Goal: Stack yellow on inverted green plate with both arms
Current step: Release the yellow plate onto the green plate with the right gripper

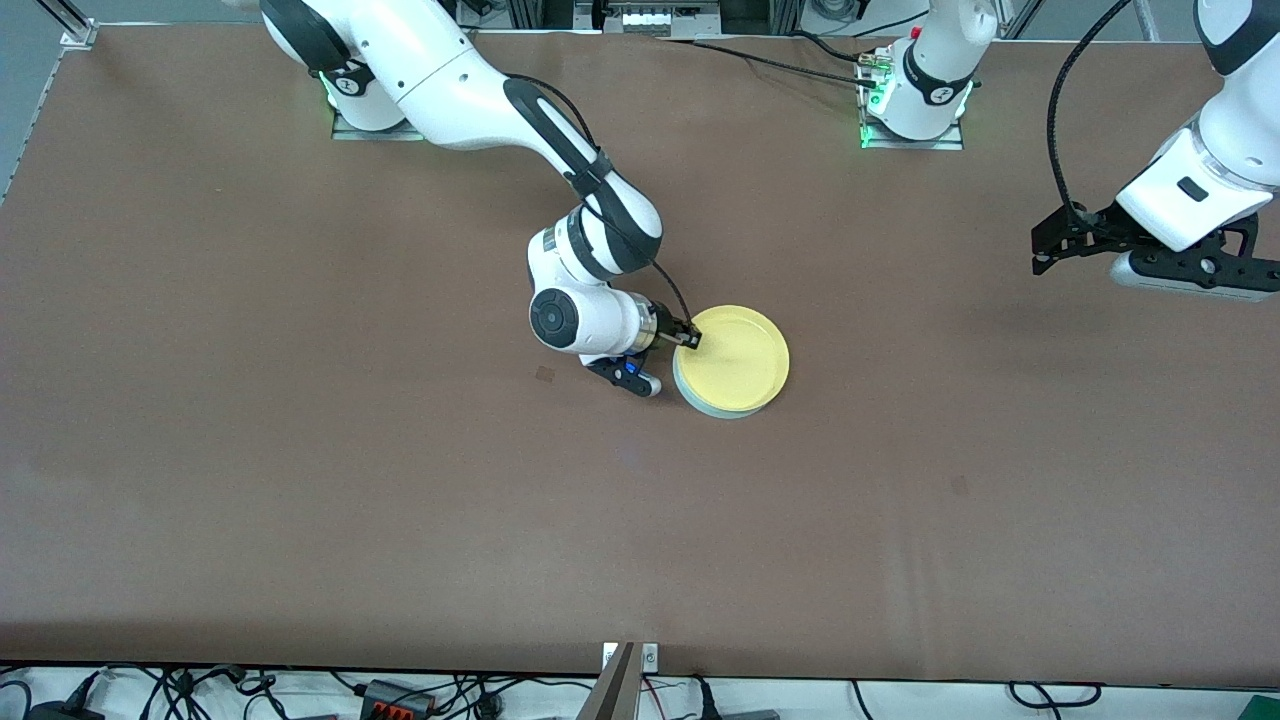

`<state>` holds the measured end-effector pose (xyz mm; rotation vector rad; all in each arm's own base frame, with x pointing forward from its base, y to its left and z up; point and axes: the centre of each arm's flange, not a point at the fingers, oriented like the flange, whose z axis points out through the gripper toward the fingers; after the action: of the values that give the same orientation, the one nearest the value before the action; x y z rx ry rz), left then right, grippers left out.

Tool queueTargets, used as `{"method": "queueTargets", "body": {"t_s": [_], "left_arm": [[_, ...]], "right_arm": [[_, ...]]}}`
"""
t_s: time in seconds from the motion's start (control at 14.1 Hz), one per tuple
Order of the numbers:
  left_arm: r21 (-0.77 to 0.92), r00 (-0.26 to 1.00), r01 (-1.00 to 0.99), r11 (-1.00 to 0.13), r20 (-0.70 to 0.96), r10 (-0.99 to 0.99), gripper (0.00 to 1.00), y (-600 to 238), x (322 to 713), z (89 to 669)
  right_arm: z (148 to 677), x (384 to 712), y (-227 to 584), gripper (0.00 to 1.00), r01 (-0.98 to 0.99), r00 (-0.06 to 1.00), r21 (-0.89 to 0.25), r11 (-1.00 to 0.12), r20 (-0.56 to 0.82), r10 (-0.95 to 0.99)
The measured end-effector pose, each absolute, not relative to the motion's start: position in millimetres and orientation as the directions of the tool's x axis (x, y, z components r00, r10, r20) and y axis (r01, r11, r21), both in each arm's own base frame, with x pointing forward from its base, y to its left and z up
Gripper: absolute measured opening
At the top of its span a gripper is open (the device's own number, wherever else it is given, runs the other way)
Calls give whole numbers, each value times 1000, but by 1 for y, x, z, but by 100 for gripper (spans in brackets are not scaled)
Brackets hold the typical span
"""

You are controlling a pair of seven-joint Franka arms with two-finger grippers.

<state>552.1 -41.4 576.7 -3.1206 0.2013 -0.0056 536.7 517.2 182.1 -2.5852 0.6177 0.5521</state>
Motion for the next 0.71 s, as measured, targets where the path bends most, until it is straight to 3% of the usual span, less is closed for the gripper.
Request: {"method": "queueTargets", "body": {"t_s": [0.14,0.35,0.71], "left_arm": [[-14,992,-128,-992,-3,-128,100,-41,551,576],[-14,992,-129,-992,-3,-129,100,-41,551,576],[-15,991,-135,-991,-2,-135,100,-45,551,577]], "right_arm": [[184,541,514,19,-496,827,-306,-813,-454,-333],[208,558,504,50,-455,862,-313,-834,-391,-323],[334,603,423,99,-348,917,-173,-921,-267,-296]]}}
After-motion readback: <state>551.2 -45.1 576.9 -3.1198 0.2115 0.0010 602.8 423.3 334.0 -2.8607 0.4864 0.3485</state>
